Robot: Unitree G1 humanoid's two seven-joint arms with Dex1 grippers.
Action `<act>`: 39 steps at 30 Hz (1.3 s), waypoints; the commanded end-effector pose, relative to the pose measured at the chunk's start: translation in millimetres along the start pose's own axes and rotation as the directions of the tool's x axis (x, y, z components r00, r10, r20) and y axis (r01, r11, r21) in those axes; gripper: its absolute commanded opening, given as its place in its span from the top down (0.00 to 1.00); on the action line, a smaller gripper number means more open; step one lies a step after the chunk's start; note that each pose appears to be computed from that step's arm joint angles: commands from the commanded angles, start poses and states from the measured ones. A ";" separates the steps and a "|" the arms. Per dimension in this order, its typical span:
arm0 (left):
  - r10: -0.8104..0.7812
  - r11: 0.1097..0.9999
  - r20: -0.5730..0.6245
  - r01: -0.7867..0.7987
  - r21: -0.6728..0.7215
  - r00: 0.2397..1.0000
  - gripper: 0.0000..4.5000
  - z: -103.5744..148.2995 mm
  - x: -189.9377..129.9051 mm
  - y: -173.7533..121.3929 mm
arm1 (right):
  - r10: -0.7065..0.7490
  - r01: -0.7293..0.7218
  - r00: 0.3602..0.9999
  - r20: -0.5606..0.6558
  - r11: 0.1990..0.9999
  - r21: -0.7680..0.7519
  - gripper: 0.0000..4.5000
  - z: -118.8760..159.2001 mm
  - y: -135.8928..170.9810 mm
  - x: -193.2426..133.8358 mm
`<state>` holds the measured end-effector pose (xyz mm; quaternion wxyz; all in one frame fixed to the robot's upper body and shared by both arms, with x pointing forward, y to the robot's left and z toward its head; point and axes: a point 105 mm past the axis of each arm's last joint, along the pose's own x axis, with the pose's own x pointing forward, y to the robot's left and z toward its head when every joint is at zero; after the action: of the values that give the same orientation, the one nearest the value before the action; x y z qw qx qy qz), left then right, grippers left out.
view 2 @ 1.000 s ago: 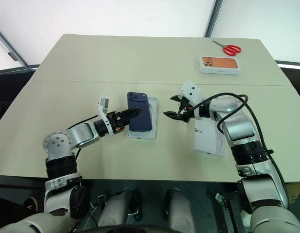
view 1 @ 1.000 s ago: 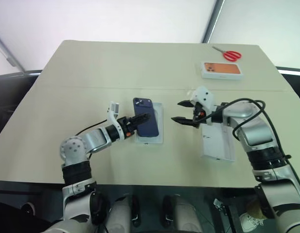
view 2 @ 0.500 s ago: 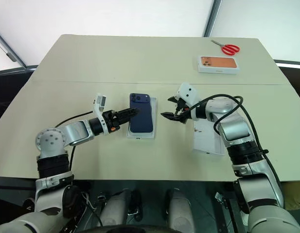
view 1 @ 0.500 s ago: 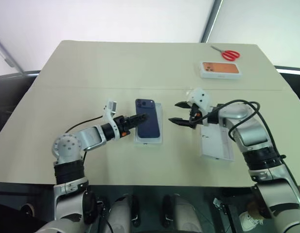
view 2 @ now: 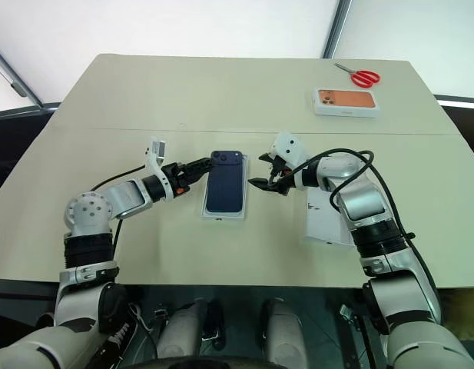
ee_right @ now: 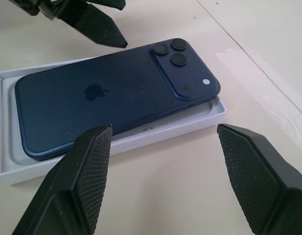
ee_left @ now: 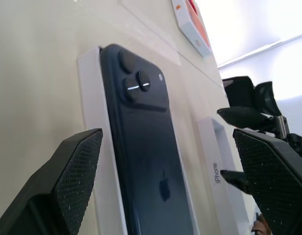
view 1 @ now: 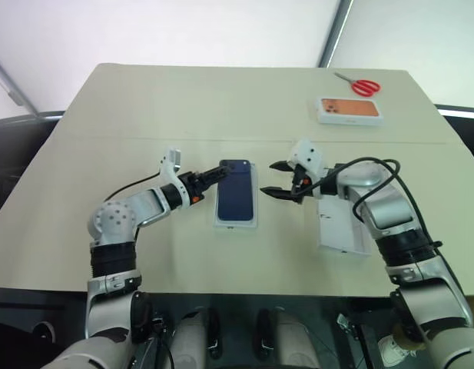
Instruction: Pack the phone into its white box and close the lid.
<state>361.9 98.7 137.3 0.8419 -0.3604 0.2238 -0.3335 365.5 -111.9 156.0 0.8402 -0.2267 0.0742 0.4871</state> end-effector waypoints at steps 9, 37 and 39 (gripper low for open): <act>-0.027 0.994 0.068 0.020 0.106 0.997 0.00 24.8 -15.2 -4.7 | -0.142 0.134 0.976 0.166 0.989 0.058 0.40 39.1 -23.5 11.4; 0.023 0.992 0.094 -0.035 0.122 0.995 0.00 22.3 -33.8 7.8 | 0.028 -0.035 0.999 -0.043 0.984 -0.172 0.99 -7.6 25.5 76.1; 0.028 0.992 0.093 -0.039 0.123 0.995 0.00 22.8 -33.1 8.5 | 0.028 -0.035 0.999 -0.047 0.985 -0.171 0.99 -8.8 26.4 75.6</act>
<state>355.7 136.7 137.5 0.8754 -0.3197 0.1916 -0.3077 386.7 -43.8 126.7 0.8139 -0.3036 0.0313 0.4944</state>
